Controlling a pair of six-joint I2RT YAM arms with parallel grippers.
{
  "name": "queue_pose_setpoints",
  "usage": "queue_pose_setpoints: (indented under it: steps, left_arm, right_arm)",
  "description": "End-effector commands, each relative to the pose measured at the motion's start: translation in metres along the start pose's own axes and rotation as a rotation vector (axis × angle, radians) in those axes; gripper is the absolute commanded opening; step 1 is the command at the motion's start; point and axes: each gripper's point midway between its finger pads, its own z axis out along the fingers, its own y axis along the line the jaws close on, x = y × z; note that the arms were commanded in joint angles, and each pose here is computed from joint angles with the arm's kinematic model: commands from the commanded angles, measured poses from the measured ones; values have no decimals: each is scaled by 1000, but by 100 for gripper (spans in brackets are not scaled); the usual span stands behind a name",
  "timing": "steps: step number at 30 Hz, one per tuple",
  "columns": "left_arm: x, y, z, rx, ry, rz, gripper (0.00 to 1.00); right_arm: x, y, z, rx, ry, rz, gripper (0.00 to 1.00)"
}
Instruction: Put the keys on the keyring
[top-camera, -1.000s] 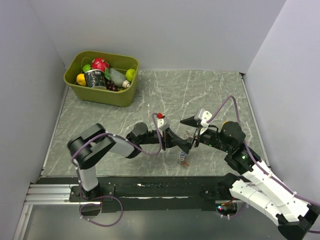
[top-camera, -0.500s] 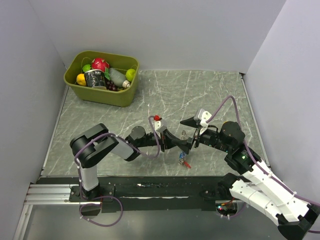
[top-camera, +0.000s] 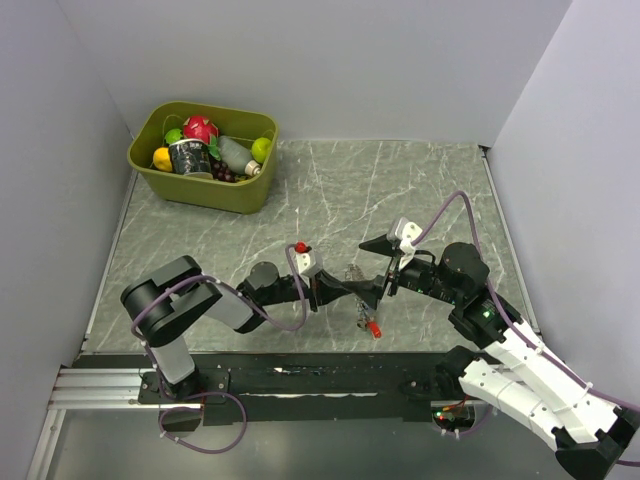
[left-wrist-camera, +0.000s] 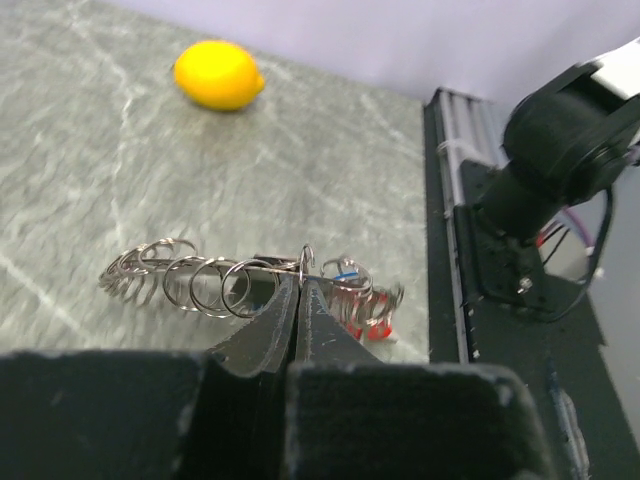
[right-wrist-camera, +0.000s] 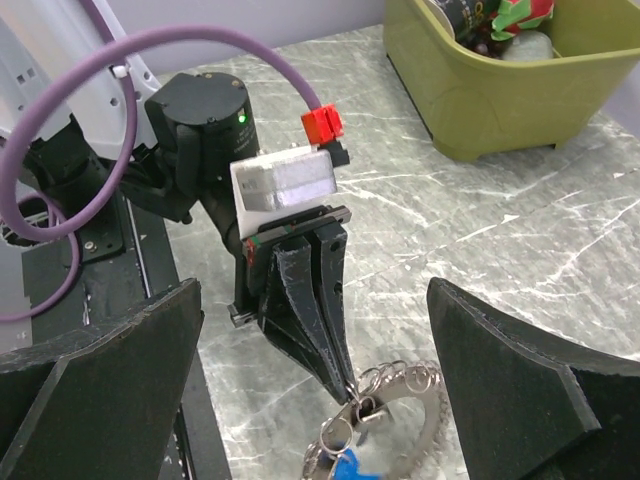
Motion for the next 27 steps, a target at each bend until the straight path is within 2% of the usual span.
queue_pose_setpoints:
  steps: [1, 10, 20, 21, 23, 24, 27]
  left_arm:
    - [-17, 3, -4, -35, -64, 80, 1]
    - [-4, 10, -13, -93, -11, 74, 1]
    - [-7, 16, -19, -145, -1, 86, 23]
    - [-7, 17, -19, -149, 2, 85, 35]
    - [-10, 16, -19, -150, 1, 86, 47]
    - [-12, 16, -19, -149, -2, 87, 57]
    - [-21, 16, -21, -161, -27, 91, 70]
  right_arm:
    - [-2, 2, 2, -12, -12, 4, 100]
    - [-1, 2, 2, -18, -12, 7, 100]
    - [2, 5, 3, -29, -8, 21, 100]
    - [2, 5, 3, -31, -10, 21, 100]
    - [2, 6, 3, -34, -11, 20, 100]
    - [3, 6, 3, -34, -11, 20, 100]
    - [2, 5, 2, -31, -12, 24, 100]
